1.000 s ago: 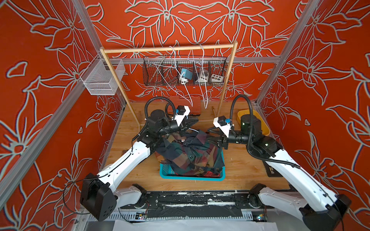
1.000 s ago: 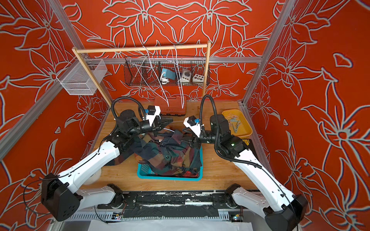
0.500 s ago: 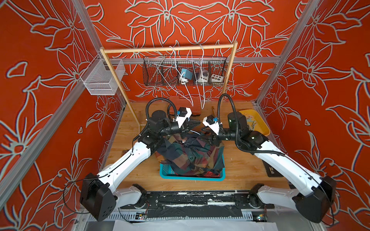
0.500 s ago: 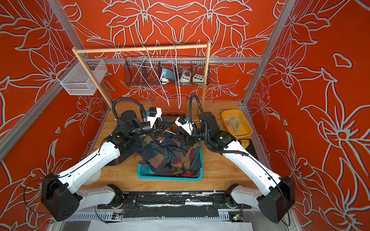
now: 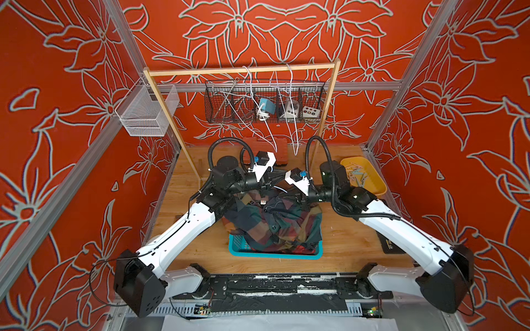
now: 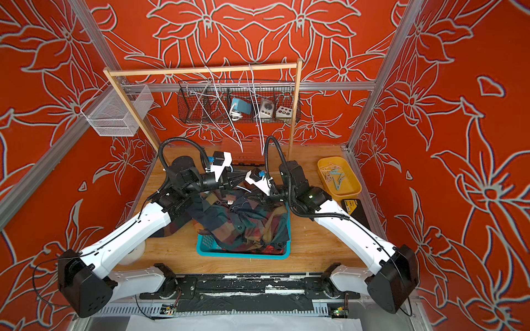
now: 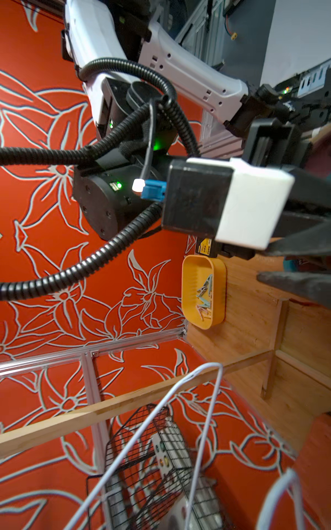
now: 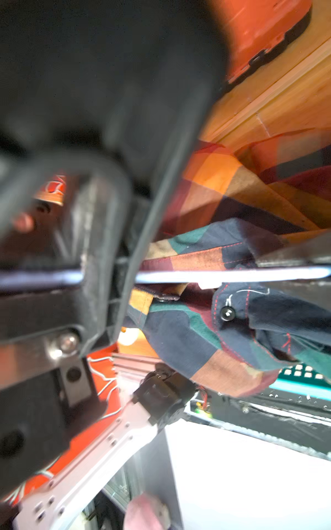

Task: Remove the clothespins securing long-sleeve shirts to the hanger
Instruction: Remove the clamp from the hanger.

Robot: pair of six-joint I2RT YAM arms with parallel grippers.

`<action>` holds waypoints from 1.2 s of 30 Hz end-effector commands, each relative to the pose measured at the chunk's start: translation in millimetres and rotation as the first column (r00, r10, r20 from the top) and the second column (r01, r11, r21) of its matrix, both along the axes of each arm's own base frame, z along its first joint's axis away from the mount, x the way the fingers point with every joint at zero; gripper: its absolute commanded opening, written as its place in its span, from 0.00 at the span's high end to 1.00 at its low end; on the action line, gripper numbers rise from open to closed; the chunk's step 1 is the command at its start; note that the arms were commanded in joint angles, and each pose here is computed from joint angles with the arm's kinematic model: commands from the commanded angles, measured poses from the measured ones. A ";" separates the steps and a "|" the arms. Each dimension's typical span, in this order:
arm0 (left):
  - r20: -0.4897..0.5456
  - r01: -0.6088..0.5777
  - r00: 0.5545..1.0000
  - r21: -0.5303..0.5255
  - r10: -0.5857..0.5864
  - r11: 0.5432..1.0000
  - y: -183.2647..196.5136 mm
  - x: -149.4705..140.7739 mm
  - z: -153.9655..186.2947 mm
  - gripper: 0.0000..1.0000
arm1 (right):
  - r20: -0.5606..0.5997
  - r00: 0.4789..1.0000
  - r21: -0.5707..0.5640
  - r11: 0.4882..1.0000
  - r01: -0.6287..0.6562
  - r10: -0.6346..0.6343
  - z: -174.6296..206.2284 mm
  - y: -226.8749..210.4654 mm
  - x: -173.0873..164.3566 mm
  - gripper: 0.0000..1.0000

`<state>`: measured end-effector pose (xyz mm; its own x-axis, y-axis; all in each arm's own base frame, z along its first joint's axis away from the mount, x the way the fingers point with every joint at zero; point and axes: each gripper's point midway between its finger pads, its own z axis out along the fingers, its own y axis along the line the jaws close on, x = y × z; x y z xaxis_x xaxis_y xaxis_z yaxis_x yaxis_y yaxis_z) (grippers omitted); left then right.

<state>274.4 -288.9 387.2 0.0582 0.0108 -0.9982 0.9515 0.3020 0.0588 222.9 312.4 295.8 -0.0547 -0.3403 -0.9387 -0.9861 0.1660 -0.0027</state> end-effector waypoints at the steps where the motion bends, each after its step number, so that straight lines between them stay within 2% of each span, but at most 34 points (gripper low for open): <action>1: 0.052 0.029 0.998 -0.032 -0.027 0.999 -1.5 -12.4 26.7 0.54 | 0.051 0.998 0.018 0.999 0.032 -0.032 5.2 -8.4 0.0 1.00; 4: 0.091 0.015 0.996 -0.056 -0.010 0.998 5.9 -19.7 42.3 0.37 | 0.049 0.998 0.042 0.998 0.038 -0.040 8.8 -18.0 -2.4 1.00; 8: 0.105 0.007 0.994 -0.074 0.001 0.997 25.4 -27.8 60.3 0.36 | 0.004 0.997 0.119 0.990 0.075 -0.076 17.7 -37.4 6.0 1.00; 12: 0.104 0.006 0.995 -0.104 0.005 0.995 51.2 -35.3 65.1 0.32 | 0.013 0.996 0.170 0.982 0.084 -0.087 28.8 -51.8 4.4 1.00; 17: 0.046 -0.018 0.999 -0.120 0.023 0.993 78.5 -32.8 49.2 0.28 | 0.011 0.997 0.223 0.972 0.078 -0.082 36.9 -62.5 4.3 1.00; 20: 0.032 -0.014 0.999 -0.144 0.019 0.989 93.6 -42.0 38.2 0.25 | 0.034 0.997 0.233 0.971 0.057 -0.067 37.1 -64.0 -1.6 1.00; 26: -0.033 0.025 0.999 -0.105 -0.028 0.994 92.0 -40.1 11.2 0.23 | 0.068 0.997 0.253 0.968 0.001 -0.019 42.3 -63.7 -13.3 1.00; 36: -0.021 0.013 1.000 -0.072 -0.014 0.997 91.7 -32.7 11.0 0.22 | 0.087 0.995 0.258 0.964 -0.066 0.045 42.4 -62.5 -25.3 1.00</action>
